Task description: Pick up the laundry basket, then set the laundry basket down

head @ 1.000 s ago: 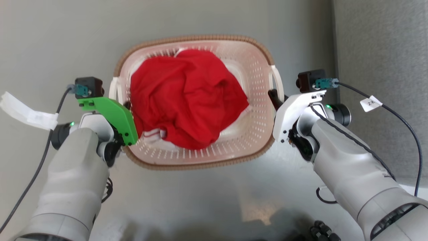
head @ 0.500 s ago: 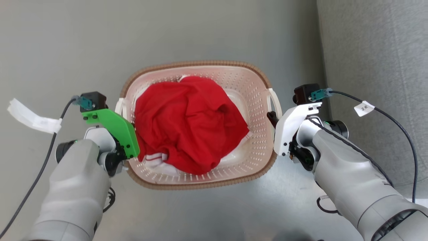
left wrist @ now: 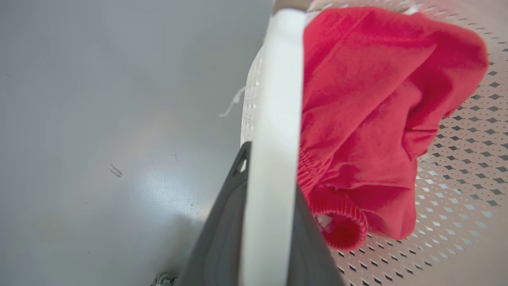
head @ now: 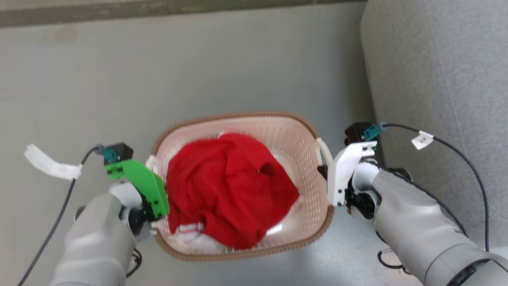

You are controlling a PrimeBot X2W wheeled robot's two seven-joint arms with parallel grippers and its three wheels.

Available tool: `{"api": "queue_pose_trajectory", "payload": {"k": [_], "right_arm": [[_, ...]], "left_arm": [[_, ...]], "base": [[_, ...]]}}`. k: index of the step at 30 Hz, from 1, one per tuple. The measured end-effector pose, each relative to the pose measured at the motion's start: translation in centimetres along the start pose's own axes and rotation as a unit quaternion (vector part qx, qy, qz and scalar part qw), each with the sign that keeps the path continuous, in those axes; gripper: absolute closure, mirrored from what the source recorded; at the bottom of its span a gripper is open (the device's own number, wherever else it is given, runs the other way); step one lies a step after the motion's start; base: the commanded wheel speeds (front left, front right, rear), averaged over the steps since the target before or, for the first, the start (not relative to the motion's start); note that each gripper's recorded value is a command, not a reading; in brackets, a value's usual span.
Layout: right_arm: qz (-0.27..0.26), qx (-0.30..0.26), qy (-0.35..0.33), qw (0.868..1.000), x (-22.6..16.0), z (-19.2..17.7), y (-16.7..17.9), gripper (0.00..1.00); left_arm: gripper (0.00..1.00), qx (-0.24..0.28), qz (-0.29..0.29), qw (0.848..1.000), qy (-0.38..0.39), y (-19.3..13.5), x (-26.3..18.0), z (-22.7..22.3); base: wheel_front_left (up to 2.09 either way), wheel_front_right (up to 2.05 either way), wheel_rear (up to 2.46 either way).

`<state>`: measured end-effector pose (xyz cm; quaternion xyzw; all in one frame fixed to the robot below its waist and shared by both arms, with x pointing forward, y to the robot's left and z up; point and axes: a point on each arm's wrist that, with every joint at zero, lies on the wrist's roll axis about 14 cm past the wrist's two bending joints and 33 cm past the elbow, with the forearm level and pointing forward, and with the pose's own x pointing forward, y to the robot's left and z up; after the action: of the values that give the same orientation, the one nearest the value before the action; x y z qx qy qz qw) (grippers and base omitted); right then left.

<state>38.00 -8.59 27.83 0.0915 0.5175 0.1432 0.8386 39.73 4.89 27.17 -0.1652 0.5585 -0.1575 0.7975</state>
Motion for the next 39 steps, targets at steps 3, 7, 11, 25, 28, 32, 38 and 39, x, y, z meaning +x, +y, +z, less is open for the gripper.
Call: {"api": "queue_pose_trajectory", "payload": {"k": [3, 7, 11, 25, 28, 32, 38, 39], "right_arm": [[-0.001, 0.0, 0.006, 1.0, -0.7, -0.5, 0.2, 1.0], [0.0, 0.002, 0.009, 1.0, -1.6, -0.8, 0.5, 1.0], [0.001, 0.011, 0.018, 1.0, -2.5, -1.7, 0.7, 1.0], [0.004, 0.009, 0.02, 1.0, -5.0, -2.1, 1.7, 1.0], [0.004, 0.014, 0.029, 0.999, -5.3, -2.8, 1.8, 1.0], [0.005, 0.016, 0.03, 0.999, -5.7, -3.2, 2.0, 1.0], [0.006, 0.017, 0.029, 0.999, -6.0, -3.2, 2.1, 1.0], [0.006, 0.017, 0.03, 0.999, -6.1, -3.3, 2.1, 1.0]], "left_arm": [[1.0, -0.003, -0.001, 1.0, 0.007, -0.3, -0.7, -0.7], [1.0, -0.007, -0.002, 1.0, 0.012, -0.6, -1.6, -1.4], [1.0, -0.015, -0.004, 1.0, 0.019, -0.9, -2.4, -2.3], [1.0, -0.013, -0.008, 1.0, 0.012, -2.0, -5.1, -3.2], [1.0, -0.015, -0.008, 1.0, 0.017, -2.1, -5.5, -3.8], [1.0, -0.02, -0.011, 1.0, 0.019, -2.2, -5.9, -4.4], [1.0, -0.017, -0.012, 1.0, 0.018, -2.5, -6.1, -4.3], [1.0, -0.017, -0.012, 1.0, 0.018, -2.5, -6.2, -4.3]], "base": [[0.0, 0.0, 0.0], [0.0, 0.0, 0.0], [0.0, 0.0, 0.0], [0.0, 0.0, 0.0], [0.0, 0.0, 0.0], [0.0, 0.0, 0.0], [0.0, 0.0, 0.0], [0.0, 0.0, 0.0]]}}
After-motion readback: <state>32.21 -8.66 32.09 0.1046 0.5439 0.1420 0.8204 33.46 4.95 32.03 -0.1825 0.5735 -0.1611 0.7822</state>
